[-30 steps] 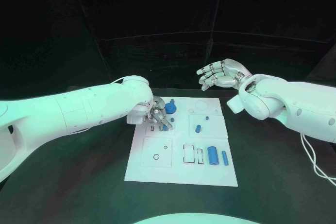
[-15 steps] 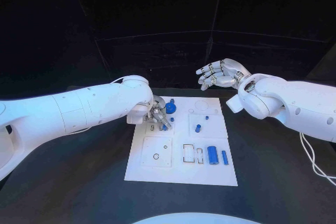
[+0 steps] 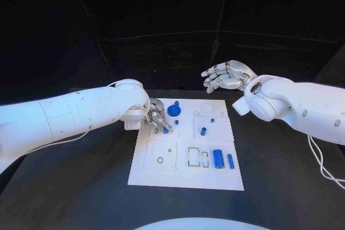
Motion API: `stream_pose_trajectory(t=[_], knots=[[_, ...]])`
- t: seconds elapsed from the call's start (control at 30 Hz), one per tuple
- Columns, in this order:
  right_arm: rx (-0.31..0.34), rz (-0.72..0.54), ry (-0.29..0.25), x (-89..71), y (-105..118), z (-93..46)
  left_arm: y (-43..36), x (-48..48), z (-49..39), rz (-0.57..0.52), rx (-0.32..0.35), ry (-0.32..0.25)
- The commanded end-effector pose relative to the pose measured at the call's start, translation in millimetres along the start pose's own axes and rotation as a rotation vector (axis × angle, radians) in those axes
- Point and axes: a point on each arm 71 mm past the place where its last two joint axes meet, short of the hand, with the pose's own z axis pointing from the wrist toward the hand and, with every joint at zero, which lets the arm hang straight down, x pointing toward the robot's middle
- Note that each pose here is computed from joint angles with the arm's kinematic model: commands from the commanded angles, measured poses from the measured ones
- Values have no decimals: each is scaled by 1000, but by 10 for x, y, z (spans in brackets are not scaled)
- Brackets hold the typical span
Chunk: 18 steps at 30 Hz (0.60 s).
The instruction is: Assemble the parts on the task board
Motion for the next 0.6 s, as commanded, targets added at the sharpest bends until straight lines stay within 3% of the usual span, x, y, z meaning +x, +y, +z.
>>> stream_pose_trajectory(t=[0.03, 0.33, 0.6], knots=[[0, -17, 11, -9, 5, 6, 8, -22, -38, -99, 38, -55], [8, -25, 9, -25, -11, 10, 121, -19, -152, -168, 58, -158], [11, -26, 9, -38, -22, 10, 169, 52, -146, -168, 58, -203]])
